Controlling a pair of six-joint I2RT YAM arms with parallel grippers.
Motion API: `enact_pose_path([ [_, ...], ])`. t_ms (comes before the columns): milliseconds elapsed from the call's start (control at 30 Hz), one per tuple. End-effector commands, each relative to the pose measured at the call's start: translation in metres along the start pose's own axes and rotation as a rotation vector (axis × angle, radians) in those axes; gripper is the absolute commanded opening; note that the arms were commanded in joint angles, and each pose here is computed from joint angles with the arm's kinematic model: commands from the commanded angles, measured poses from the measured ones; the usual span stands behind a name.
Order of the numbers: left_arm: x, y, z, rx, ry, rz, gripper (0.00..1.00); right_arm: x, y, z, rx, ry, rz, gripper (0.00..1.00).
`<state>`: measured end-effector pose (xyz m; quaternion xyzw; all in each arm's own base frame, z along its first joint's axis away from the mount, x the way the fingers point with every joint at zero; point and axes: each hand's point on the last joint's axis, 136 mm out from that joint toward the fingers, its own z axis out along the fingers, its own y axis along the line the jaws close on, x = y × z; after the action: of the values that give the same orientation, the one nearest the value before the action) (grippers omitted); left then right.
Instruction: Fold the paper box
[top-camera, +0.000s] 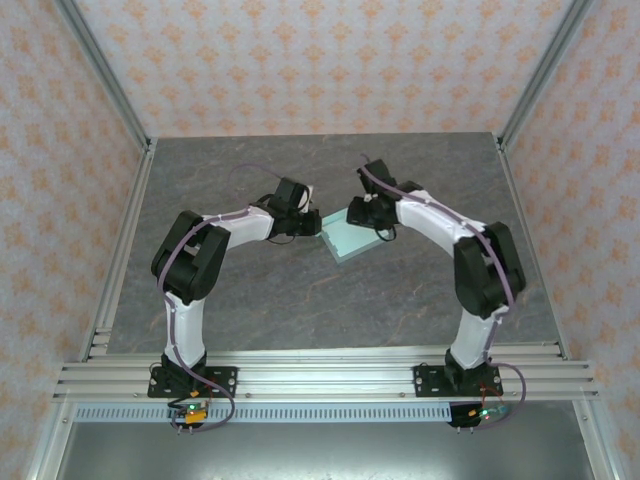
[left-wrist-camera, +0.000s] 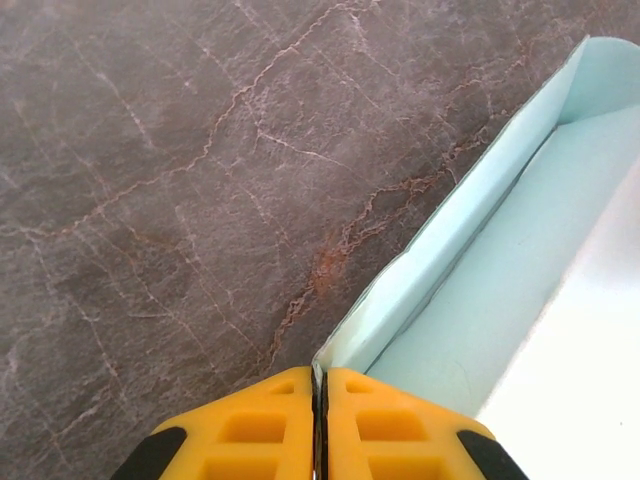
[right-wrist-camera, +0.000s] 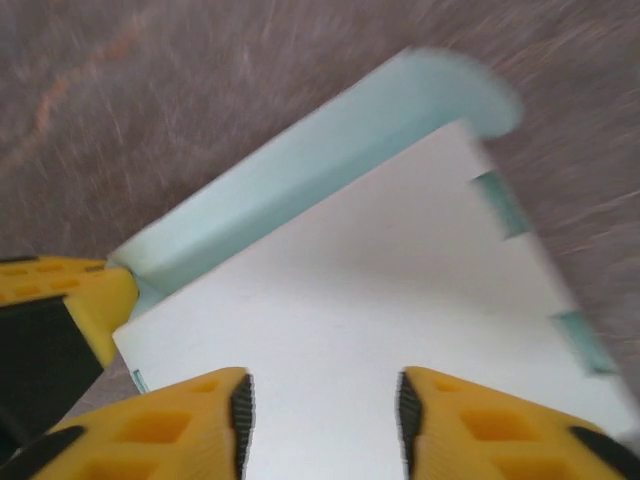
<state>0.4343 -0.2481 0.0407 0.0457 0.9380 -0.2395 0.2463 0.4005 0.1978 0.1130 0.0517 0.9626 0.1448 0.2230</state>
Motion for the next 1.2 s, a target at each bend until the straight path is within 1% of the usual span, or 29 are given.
enact_pose_path([
  [0, -0.015, -0.006, -0.024, -0.008, -0.024, 0.121, 0.1, -0.048, -0.03, -0.039, 0.036, -0.21, 0.019, 0.51],
  [67, -0.019, -0.011, -0.032, 0.001, -0.033, 0.153, 0.1, -0.056, -0.045, -0.047, 0.037, -0.249, 0.027, 0.54],
  [100, -0.025, -0.018, -0.042, 0.014, -0.056, 0.174, 0.1, -0.06, -0.052, -0.052, 0.037, -0.265, 0.038, 0.56],
  [200, -0.035, -0.028, -0.061, 0.029, -0.098, 0.234, 0.1, -0.064, -0.059, -0.065, 0.026, -0.316, 0.041, 0.59],
  [267, -0.04, -0.031, -0.073, 0.02, -0.12, 0.27, 0.1, -0.064, -0.057, -0.072, 0.008, -0.343, 0.046, 0.6],
  [400, -0.046, -0.041, -0.092, 0.039, -0.15, 0.34, 0.1, -0.059, -0.044, -0.079, -0.089, -0.374, 0.018, 0.62],
  [567, -0.042, -0.046, -0.098, 0.068, -0.162, 0.386, 0.09, -0.037, -0.032, -0.081, -0.193, -0.397, -0.133, 0.66],
  [667, -0.039, -0.044, -0.098, 0.064, -0.175, 0.405, 0.09, -0.018, -0.026, -0.079, -0.262, -0.407, -0.232, 0.69],
  [733, -0.035, -0.042, -0.098, 0.06, -0.172, 0.419, 0.09, -0.008, -0.028, -0.078, -0.272, -0.422, -0.274, 0.74],
  [800, -0.032, -0.043, -0.098, 0.065, -0.173, 0.439, 0.09, -0.003, -0.032, -0.075, -0.261, -0.445, -0.31, 0.76],
  [967, -0.027, -0.046, -0.104, 0.081, -0.188, 0.508, 0.1, -0.018, -0.047, -0.075, -0.163, -0.536, -0.315, 0.78],
  [1067, -0.028, -0.048, -0.109, 0.079, -0.204, 0.545, 0.1, -0.022, -0.041, -0.074, -0.183, -0.538, -0.354, 0.78],
  [1167, -0.029, -0.05, -0.114, 0.078, -0.22, 0.568, 0.1, -0.02, -0.029, -0.073, -0.239, -0.521, -0.397, 0.75],
])
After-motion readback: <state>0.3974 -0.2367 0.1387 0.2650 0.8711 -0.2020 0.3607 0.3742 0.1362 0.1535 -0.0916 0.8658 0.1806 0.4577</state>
